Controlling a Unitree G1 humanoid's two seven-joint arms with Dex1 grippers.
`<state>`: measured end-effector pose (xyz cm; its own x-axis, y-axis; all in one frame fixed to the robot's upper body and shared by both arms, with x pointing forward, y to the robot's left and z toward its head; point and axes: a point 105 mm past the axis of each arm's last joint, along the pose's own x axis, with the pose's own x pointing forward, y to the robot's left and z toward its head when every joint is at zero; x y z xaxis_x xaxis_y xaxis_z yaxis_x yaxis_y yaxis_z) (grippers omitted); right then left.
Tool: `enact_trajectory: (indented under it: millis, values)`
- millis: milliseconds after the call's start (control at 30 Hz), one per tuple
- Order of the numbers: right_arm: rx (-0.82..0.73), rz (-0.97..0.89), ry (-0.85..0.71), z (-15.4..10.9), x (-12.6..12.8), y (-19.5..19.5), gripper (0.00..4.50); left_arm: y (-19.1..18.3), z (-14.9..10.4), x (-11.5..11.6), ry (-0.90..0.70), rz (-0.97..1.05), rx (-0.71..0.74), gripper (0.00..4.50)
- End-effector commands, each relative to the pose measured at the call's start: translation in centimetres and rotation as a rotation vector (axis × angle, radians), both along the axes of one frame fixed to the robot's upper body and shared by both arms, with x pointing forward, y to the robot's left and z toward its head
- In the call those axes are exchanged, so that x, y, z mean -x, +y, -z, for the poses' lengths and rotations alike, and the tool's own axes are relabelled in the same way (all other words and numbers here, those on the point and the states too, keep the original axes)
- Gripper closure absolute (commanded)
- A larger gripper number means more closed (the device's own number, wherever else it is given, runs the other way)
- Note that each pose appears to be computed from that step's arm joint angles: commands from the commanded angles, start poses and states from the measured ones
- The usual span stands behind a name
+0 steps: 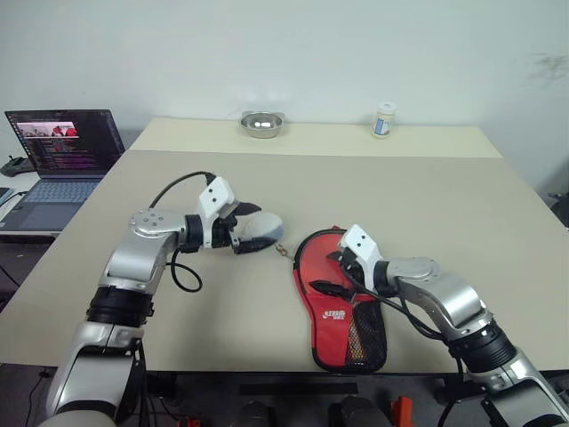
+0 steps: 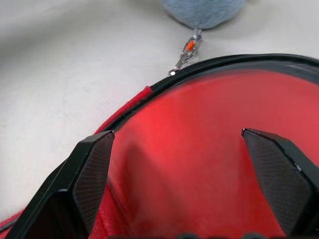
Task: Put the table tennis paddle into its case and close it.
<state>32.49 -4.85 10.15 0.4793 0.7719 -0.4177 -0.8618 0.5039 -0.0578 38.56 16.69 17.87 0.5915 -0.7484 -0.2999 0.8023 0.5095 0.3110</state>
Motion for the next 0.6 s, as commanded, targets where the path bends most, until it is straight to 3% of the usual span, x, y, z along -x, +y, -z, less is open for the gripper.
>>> enact_trajectory:
  millis: [33, 400, 533, 600]
  values:
    - [-0.018, 0.004, -0.055, -1.2, -0.3, 0.4, 0.00, 0.0, 0.2, -1.6, 0.004, -0.034, -0.012, 0.03]
    - [-0.014, 0.066, -0.117, -1.9, -0.9, 0.4, 0.00, -1.0, 4.1, -2.4, 0.180, 0.021, -0.072, 0.03]
    - [0.034, 0.123, -0.095, -0.1, -1.4, -0.2, 0.00, -1.1, 4.6, -2.4, 0.199, 0.028, -0.077, 0.03]
    - [0.064, 0.129, -0.071, 0.9, -1.3, -0.4, 0.00, -1.1, 4.6, -2.5, 0.197, 0.024, -0.079, 0.38]
